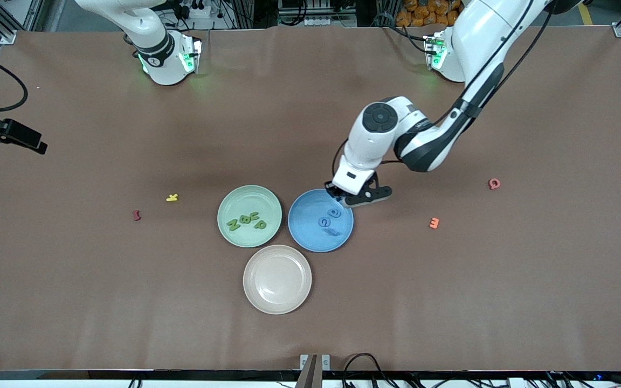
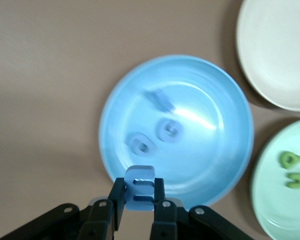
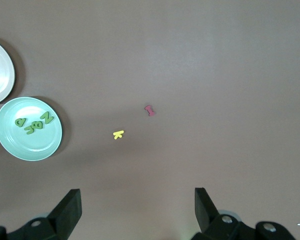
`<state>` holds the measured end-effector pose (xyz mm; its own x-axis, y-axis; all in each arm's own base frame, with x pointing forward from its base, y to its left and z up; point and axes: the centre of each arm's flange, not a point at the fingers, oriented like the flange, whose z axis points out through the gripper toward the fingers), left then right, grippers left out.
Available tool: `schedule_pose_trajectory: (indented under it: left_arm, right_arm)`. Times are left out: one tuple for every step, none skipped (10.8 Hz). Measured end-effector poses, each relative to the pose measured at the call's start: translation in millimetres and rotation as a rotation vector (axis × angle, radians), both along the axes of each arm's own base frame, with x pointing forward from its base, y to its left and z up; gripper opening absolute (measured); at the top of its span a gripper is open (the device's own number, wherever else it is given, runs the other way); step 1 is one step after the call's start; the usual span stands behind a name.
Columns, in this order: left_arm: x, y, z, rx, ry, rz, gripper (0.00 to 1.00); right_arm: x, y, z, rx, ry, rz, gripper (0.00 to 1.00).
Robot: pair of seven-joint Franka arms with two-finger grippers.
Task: Sort letters by color into matching plates
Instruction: 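Carry the blue E over the blue plate with the left gripper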
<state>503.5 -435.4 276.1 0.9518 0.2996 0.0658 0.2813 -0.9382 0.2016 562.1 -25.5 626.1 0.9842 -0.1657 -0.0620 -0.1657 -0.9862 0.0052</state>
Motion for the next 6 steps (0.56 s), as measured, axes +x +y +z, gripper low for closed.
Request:
schedule_pose_trajectory:
  left_arm:
    - [-6, -16, -1, -0.015, 0.006, 0.004, 0.27]
    - [-9, -28, -3, -0.026, 0.012, 0.005, 0.27]
    - [-10, -33, -9, -0.030, 0.022, 0.004, 0.27]
    - [-11, -38, -15, -0.033, 0.031, 0.000, 0.27]
    - [-13, -44, -19, -0.038, 0.036, -0.006, 0.27]
    - [-15, -51, -19, -0.044, 0.036, -0.012, 0.30]
  right_arm:
    - [0, 0, 0, 0.000, 0.000, 0.000, 1.00]
    - [0, 0, -1, -0.001, 0.000, -0.001, 1.00]
    - [0, -1, -1, -0.003, 0.000, -0.002, 1.00]
    - [1, -2, -1, -0.004, -0.006, -0.003, 1.00]
    - [3, -2, -2, -0.004, -0.012, -0.003, 1.00]
    - [4, 0, -2, -0.005, -0.015, -0.001, 1.00]
